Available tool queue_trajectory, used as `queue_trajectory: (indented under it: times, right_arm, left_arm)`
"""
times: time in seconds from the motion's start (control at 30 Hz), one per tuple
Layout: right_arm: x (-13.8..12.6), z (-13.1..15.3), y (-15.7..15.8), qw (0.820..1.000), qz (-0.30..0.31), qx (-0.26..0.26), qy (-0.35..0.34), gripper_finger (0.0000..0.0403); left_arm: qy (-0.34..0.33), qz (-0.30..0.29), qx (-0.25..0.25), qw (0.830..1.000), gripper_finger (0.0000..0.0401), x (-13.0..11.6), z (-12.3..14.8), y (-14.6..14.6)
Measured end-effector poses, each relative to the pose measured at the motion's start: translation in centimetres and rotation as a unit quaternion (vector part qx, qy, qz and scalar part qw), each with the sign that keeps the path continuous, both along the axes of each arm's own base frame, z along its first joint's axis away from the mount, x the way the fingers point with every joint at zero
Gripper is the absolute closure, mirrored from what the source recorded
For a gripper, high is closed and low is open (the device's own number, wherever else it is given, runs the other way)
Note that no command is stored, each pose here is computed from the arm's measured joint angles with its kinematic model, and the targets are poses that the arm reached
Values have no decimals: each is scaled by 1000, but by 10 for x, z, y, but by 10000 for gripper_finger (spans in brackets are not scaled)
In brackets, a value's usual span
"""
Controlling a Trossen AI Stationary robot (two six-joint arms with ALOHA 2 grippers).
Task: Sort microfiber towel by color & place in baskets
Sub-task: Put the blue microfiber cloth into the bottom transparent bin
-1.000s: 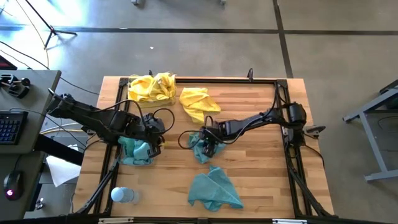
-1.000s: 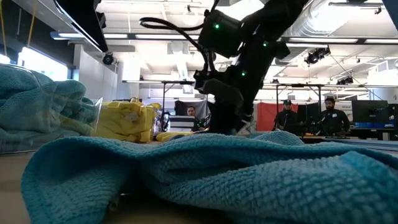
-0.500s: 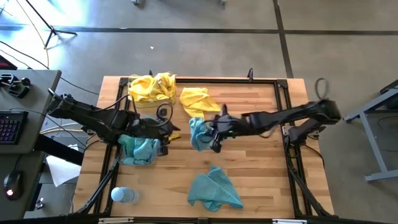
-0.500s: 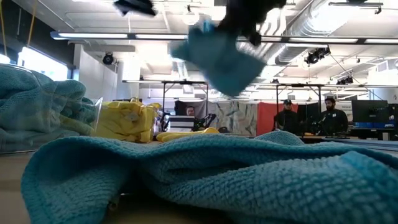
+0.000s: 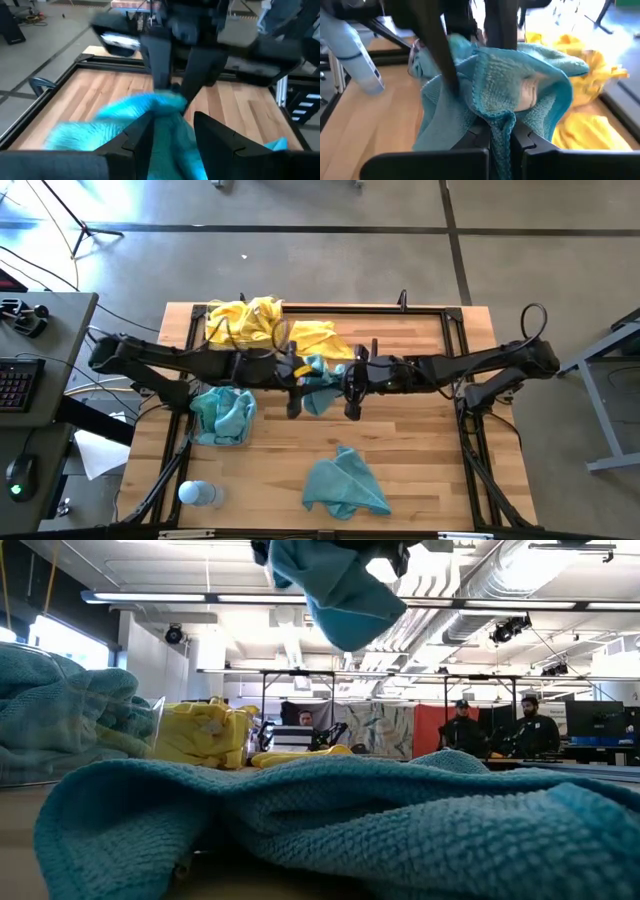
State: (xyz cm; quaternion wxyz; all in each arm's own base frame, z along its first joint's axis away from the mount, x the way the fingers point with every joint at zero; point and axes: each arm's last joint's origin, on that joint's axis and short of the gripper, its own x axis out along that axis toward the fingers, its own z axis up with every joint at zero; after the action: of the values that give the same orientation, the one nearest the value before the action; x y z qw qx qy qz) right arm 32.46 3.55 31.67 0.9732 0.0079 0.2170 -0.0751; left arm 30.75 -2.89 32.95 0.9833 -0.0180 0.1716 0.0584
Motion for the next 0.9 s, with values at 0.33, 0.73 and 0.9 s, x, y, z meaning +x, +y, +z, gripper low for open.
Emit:
queue_trajectory:
  times: [0.33,0.73,0.9]
  right_arm:
    - [-25,26,-2,998,32,-50,-22,399]
    - [-33,35,-2,996,59,-60,-35,394]
    - [-31,32,-1,997,55,-47,-26,363]
  left_arm:
    - [43,38,5,998,270,20,-12,-2]
    - [42,55,-22,997,293,24,-18,-3]
    - [43,72,-70,994,381,27,-22,-2]
